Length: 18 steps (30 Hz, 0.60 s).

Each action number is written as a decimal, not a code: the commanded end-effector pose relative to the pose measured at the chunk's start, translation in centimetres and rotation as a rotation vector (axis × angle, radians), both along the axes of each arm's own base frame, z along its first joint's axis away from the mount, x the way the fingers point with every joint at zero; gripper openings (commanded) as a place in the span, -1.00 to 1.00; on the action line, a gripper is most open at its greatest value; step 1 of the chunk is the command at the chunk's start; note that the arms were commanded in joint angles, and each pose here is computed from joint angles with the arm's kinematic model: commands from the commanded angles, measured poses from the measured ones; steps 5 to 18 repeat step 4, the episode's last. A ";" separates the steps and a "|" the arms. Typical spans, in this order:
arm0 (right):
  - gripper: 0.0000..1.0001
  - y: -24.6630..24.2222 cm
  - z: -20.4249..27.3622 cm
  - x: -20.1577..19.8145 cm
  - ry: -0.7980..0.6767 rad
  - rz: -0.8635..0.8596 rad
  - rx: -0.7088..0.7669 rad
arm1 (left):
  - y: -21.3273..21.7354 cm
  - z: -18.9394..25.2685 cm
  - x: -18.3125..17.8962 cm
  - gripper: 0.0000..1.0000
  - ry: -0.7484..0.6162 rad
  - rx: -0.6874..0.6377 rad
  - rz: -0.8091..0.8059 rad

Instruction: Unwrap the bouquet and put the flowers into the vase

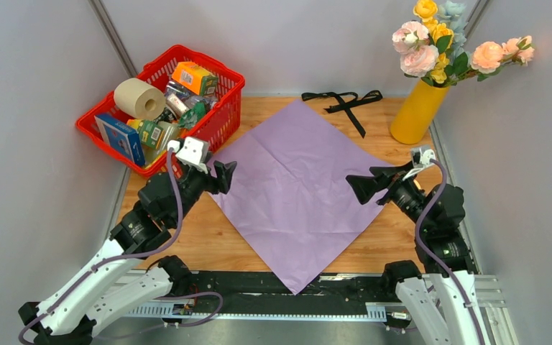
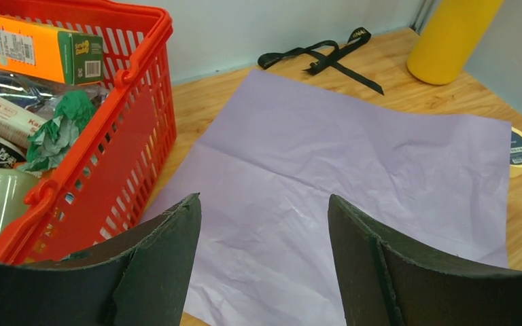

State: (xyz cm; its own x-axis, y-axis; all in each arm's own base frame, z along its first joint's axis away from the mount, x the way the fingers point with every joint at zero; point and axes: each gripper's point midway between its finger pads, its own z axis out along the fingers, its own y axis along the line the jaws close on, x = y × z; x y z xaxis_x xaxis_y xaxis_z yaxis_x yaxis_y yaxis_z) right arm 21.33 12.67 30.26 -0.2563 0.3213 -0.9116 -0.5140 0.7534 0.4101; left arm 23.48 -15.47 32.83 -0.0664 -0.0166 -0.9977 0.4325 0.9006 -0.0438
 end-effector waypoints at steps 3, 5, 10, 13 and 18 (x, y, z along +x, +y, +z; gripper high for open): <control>1.00 -0.2 1.6 0.3 -0.020 -0.022 0.034 | -0.3 0.8 -0.1 0.54 -0.029 -0.023 -0.017; 1.00 -0.1 1.5 0.3 -0.018 -0.016 0.034 | -0.3 0.8 -0.1 0.53 -0.029 -0.023 -0.017; 1.00 -0.1 1.5 0.3 -0.018 -0.016 0.034 | -0.3 0.8 -0.1 0.53 -0.029 -0.023 -0.017; 1.00 -0.1 1.5 0.3 -0.018 -0.016 0.034 | -0.3 0.8 -0.1 0.53 -0.029 -0.023 -0.017; 1.00 -0.1 1.5 0.3 -0.018 -0.016 0.034 | -0.3 0.8 -0.1 0.53 -0.029 -0.023 -0.017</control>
